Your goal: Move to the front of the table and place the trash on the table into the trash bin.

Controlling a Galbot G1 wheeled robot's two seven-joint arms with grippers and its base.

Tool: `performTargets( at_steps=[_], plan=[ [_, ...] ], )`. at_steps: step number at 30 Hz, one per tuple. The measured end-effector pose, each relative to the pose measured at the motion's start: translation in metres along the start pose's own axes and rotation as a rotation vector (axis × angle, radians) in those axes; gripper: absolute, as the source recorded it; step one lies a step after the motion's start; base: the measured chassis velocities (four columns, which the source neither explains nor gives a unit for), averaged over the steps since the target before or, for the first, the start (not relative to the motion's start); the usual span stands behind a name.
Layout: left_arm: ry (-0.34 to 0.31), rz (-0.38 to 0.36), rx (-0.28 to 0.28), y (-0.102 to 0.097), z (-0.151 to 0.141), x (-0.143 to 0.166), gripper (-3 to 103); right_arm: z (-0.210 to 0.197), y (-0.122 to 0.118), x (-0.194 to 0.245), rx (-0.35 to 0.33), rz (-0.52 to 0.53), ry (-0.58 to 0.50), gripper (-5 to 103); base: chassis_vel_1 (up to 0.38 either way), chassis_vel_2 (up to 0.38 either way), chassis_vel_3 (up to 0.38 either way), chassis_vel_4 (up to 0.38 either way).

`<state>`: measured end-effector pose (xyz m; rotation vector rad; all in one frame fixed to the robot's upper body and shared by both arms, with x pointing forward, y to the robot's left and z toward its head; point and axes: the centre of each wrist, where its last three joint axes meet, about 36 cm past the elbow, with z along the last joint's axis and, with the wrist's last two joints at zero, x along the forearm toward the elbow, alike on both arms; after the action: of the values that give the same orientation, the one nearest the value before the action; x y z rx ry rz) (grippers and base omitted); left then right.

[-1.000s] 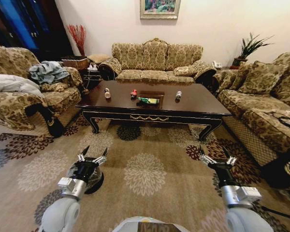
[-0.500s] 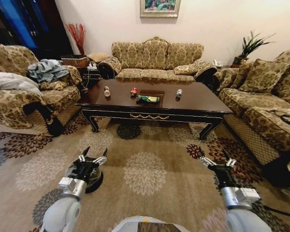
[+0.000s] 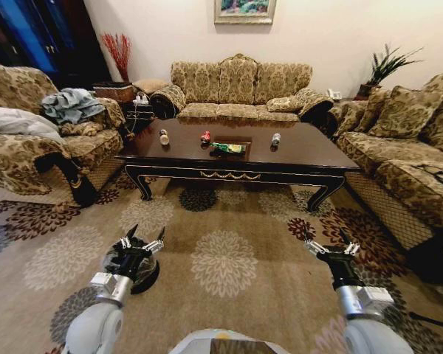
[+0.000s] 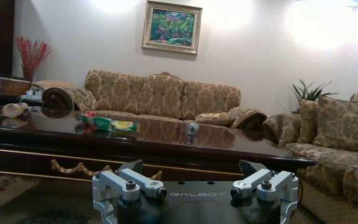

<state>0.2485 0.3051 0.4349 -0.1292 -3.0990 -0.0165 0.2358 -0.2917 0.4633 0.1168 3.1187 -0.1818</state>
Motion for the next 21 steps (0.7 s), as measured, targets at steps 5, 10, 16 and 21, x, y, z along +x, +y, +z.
performTargets(
  at_steps=[5, 10, 16, 21],
  plan=[
    [0.002, 0.000, 0.000, 0.000, 0.002, 0.000, 100, 0.001, 0.003, 0.000, 0.004, -0.003, 0.002, 100, 0.266, 0.232, -0.253, -0.244],
    [0.004, -0.001, 0.001, 0.001, 0.006, 0.000, 100, 0.001, 0.003, 0.000, 0.004, -0.005, 0.003, 100, 0.286, 0.289, -0.286, -0.294],
    [0.008, -0.001, 0.002, 0.003, 0.009, 0.000, 100, 0.001, 0.003, -0.002, 0.002, -0.005, 0.002, 100, 0.271, 0.284, -0.290, -0.289],
    [0.013, -0.003, 0.004, 0.004, 0.013, 0.000, 100, 0.003, 0.003, -0.003, -0.002, -0.004, 0.011, 100, 0.184, 0.168, -0.168, -0.175]
  ],
)
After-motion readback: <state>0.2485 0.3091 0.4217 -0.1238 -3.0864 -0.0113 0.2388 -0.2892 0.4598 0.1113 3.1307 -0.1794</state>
